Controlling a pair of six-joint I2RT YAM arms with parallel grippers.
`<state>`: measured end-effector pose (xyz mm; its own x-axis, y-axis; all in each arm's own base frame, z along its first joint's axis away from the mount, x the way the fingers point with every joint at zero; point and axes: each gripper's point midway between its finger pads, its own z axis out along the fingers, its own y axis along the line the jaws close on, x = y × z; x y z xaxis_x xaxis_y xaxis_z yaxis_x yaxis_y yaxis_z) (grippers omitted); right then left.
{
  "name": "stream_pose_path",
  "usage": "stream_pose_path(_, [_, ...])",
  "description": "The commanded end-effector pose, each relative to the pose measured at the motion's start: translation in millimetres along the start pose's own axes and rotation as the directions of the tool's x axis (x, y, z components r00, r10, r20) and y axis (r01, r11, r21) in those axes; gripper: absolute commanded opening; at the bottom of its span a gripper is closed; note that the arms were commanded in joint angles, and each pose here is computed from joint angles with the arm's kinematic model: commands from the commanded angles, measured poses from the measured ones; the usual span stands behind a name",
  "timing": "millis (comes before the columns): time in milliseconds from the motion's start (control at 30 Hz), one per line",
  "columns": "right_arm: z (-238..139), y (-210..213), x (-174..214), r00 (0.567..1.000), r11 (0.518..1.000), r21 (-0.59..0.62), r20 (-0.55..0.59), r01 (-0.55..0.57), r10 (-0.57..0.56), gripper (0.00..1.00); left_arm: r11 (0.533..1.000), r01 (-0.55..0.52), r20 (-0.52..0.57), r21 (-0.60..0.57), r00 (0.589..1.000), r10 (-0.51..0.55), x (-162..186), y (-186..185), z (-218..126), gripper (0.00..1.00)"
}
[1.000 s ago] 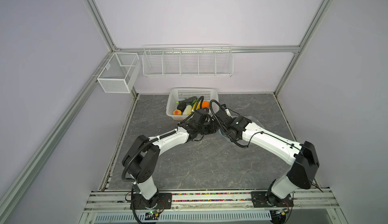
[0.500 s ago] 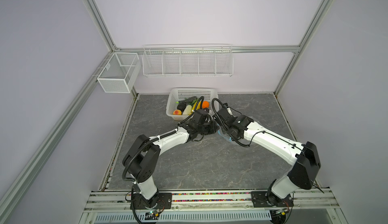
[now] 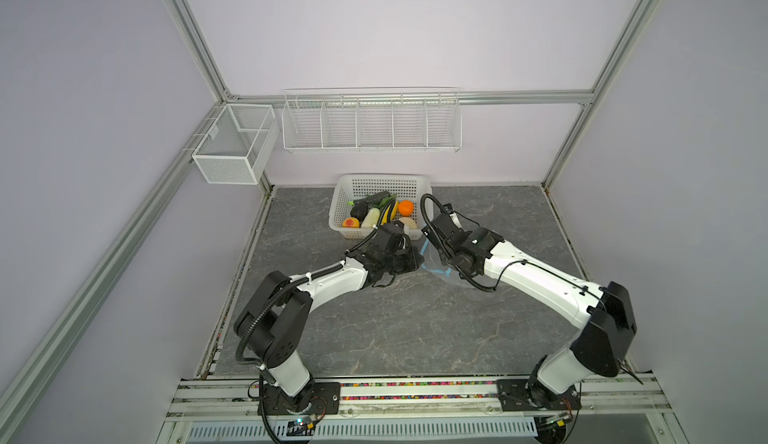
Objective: Place the food in the zip-top bag and seal the zipper
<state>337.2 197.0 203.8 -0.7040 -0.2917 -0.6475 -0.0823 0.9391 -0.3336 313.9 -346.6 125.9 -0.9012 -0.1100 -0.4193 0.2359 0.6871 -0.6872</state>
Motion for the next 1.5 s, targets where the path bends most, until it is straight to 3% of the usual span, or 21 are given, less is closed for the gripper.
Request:
stream_pose_path(0, [-5.0, -10.0, -3.5, 1.0, 1.0, 0.026, 0.014, -0.017, 0.017, 0.06, 1.0, 0.015, 0.038, -0.009, 0.999, -0.015, -6.2, 3.5, -7.4, 0.0])
stream_pose_path(367, [-0.1, 12.9, -1.9, 1.0, 0.998, -0.049, 0.014, -0.027, 0.028, 0.06, 0.996, -0.017, 0.043, 0.092, 0.999, 0.014, -21.8, -30.1, -7.5, 0.02])
stream_pose_path(833, [3.3, 25.1, -6.8, 1.0, 0.999, -0.046, 0.01, 0.001, 0.0, 0.06, 0.993, -0.094, 0.153, 0.076, 0.985, 0.082, -59.5, -37.6, -44.5, 0.38])
stream_pose_path(1067, [0.5, 30.3, -11.5, 1.0, 0.998, -0.057, 0.019, 0.011, -0.01, 0.06, 0.987, -0.118, 0.223, -0.107, 0.965, 0.139, -118.0, 1.5, -66.8, 0.5])
stream_pose_path(1233, [1.0, 31.4, -8.4, 1.0, 0.998, -0.061, 0.019, 0.018, -0.017, 0.06, 0.955, -0.108, 0.259, -0.276, 0.948, 0.183, -161.6, 43.6, -77.9, 0.58])
stream_pose_path(1467, [1.1, 34.0, -10.6, 0.999, 0.997, -0.078, 0.033, 0.018, -0.016, 0.06, 0.912, -0.071, 0.164, -0.404, 0.975, 0.149, -188.8, 92.4, -64.1, 0.65])
